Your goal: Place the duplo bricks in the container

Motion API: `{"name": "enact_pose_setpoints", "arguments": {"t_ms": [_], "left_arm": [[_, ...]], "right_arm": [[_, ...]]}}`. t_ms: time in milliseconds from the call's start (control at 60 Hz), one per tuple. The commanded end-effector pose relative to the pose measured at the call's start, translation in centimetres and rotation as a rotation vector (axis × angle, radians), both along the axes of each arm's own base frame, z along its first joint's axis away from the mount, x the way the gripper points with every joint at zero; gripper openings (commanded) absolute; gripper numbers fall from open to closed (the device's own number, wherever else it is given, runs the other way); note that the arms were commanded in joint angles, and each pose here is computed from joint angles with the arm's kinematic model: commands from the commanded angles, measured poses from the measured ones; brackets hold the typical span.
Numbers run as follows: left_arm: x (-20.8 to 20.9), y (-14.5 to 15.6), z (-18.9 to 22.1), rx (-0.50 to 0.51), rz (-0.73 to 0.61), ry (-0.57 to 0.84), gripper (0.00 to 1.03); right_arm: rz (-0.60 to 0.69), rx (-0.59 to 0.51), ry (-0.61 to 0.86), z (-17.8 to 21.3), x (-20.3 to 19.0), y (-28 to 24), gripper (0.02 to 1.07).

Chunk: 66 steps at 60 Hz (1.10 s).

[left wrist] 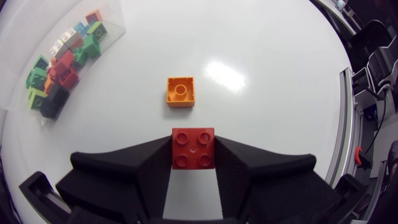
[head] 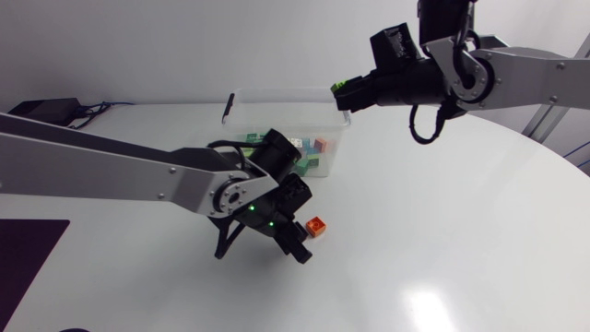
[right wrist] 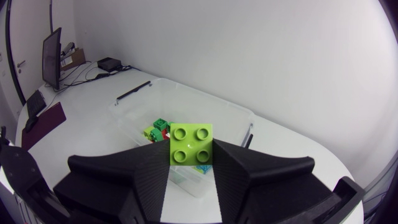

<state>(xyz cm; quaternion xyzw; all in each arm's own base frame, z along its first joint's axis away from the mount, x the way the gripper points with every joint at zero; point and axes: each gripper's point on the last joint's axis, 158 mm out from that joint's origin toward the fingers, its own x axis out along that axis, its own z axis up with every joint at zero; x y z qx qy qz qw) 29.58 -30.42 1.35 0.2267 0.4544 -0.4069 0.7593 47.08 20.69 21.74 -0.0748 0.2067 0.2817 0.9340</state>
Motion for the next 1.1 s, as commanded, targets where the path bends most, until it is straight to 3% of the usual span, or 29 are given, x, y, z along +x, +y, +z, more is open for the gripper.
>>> {"name": "enact_pose_setpoints", "arguments": {"t_ms": [0,317,583,767,1083], "left_arm": [[-0.3,1.5,1.3,-0.003,0.0,-0.017,0.2],[1.9,4.8,8.9,-0.122,0.069,-0.127,0.2],[4.8,6.3,14.9,-0.224,0.138,-0.24,0.2],[7.1,6.5,18.1,-0.298,0.183,-0.319,0.2],[12.7,7.5,22.8,-0.408,0.292,-0.415,0.21]], "right_arm": [[0.002,0.024,-0.02,0.7,1.3,1.6,0.36],[0.014,0.006,-0.045,-0.8,5.4,5.6,0.36],[-0.007,-0.084,-0.006,-4.9,8.7,8.2,0.88],[-0.012,-0.081,-0.025,-3.1,7.6,7.6,0.91],[-0.036,-0.08,-0.022,-0.5,0.9,2.0,0.92]]}}
